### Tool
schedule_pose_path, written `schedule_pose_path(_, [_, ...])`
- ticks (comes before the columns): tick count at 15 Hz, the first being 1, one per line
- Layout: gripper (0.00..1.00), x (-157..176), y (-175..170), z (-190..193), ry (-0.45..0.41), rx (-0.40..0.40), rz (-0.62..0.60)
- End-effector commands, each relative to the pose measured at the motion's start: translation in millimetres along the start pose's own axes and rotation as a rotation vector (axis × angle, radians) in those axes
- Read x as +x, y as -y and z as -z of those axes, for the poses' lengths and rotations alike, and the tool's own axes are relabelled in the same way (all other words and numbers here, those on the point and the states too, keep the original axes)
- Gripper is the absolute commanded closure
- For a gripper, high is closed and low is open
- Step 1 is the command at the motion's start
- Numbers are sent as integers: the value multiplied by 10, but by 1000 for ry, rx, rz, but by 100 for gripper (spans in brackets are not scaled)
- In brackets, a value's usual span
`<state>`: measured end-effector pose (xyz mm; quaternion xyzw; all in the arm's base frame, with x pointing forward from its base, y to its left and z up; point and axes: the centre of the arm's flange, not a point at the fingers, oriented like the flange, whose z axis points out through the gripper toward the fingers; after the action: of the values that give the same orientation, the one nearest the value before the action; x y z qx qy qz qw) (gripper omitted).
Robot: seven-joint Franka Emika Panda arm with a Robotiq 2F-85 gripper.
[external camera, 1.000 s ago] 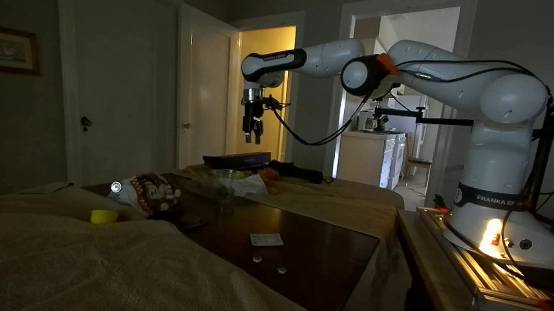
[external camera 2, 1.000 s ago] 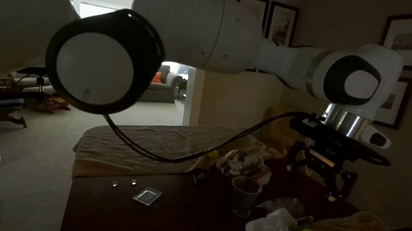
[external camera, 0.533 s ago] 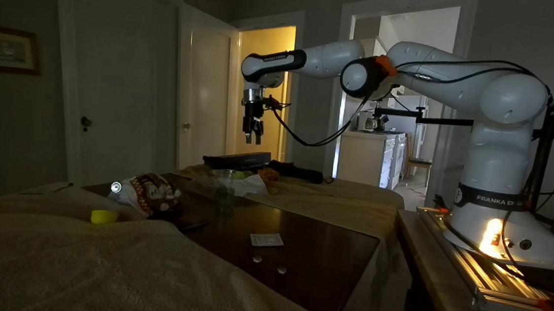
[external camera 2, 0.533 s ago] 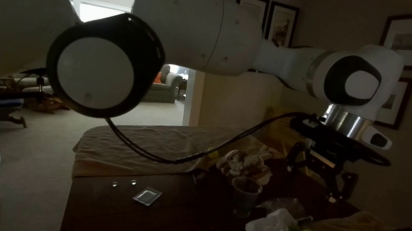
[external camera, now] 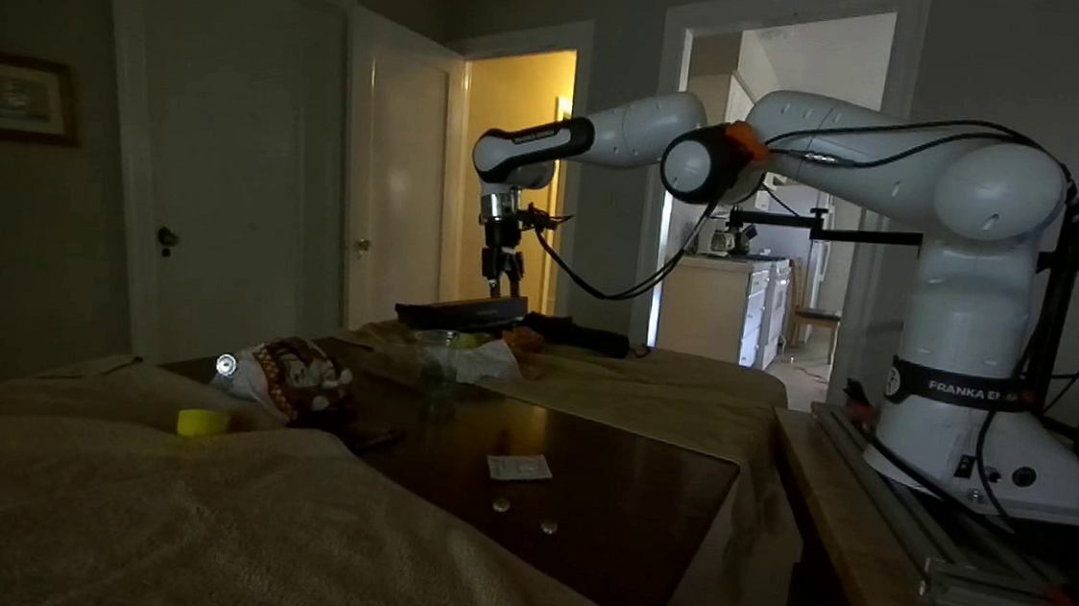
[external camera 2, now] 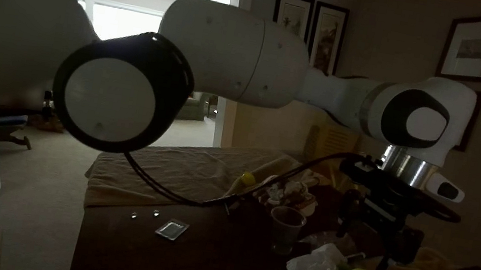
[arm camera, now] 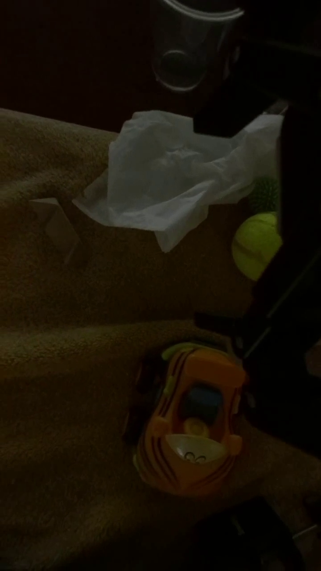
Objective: Put the tennis ball in the clear cup.
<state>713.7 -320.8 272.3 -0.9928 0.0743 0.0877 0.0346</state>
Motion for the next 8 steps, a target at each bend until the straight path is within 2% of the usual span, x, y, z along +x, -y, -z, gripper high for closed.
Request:
schedule_pose_path(1, [0,425,-206,-82,11,-24,-14])
schedule_pose_path(4, [0,494,-271,-186,13,-46,-16])
schedule_pose_path(8, [0,600,-276,-181,-25,-116,-10])
